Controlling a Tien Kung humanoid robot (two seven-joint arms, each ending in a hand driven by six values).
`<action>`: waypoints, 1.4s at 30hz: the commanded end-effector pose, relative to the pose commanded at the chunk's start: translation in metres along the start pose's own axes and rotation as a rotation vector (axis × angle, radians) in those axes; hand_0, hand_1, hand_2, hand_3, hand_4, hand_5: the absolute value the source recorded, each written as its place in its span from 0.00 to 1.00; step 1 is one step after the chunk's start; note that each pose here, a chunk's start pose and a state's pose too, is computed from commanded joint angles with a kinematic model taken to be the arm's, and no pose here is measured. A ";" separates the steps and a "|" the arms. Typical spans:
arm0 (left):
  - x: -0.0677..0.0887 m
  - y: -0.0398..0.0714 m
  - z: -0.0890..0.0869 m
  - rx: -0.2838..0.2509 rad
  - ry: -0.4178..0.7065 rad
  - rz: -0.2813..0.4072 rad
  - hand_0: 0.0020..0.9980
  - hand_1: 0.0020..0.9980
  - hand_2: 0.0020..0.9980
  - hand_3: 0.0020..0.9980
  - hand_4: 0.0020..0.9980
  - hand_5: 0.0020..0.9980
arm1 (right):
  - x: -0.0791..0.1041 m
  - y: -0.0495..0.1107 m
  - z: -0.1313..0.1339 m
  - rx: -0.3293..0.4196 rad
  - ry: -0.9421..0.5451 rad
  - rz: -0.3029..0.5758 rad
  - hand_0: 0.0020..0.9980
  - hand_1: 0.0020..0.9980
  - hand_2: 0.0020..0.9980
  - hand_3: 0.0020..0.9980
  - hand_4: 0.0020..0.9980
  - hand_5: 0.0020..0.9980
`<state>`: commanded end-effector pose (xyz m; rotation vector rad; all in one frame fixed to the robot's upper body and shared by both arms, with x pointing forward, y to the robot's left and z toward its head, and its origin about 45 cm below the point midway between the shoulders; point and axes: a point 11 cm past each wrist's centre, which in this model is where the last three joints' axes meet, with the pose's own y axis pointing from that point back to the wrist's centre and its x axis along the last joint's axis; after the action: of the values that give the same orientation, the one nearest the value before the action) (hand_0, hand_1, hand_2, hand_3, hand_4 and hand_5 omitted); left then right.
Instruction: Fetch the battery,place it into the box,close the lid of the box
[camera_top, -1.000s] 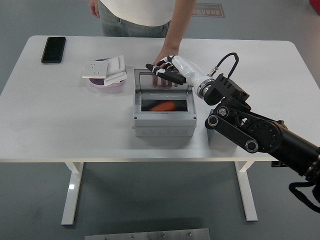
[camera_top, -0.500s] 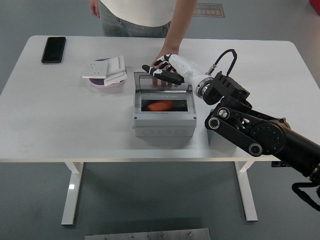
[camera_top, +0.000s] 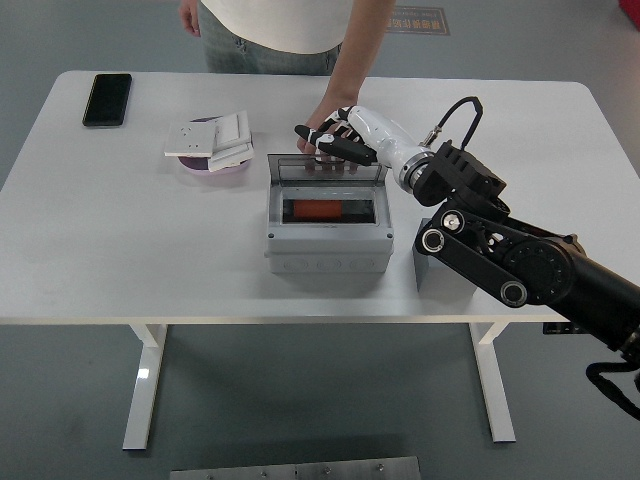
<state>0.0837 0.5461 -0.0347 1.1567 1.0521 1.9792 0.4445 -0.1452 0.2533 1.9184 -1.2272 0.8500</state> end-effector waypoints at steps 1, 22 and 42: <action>0.000 0.000 0.000 -0.001 0.000 0.000 0.59 0.75 0.66 0.60 0.72 0.24 | 0.000 0.000 0.000 -0.002 0.001 -0.002 0.66 0.64 0.63 0.72 0.91 1.00; 0.001 0.000 0.001 0.001 0.007 0.005 0.59 0.76 0.66 0.60 0.72 0.24 | -0.007 0.010 -0.001 -0.072 0.027 -0.095 0.60 0.61 0.64 0.70 0.92 1.00; 0.002 0.000 -0.002 0.009 0.006 0.009 0.59 0.75 0.66 0.60 0.72 0.25 | -0.014 0.016 -0.001 -0.136 0.053 -0.170 0.51 0.59 0.62 0.69 0.92 1.00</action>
<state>0.0808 0.5467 -0.0349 1.1625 1.0613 1.9877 0.4247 -0.1425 0.2455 1.8485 -1.0469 0.7058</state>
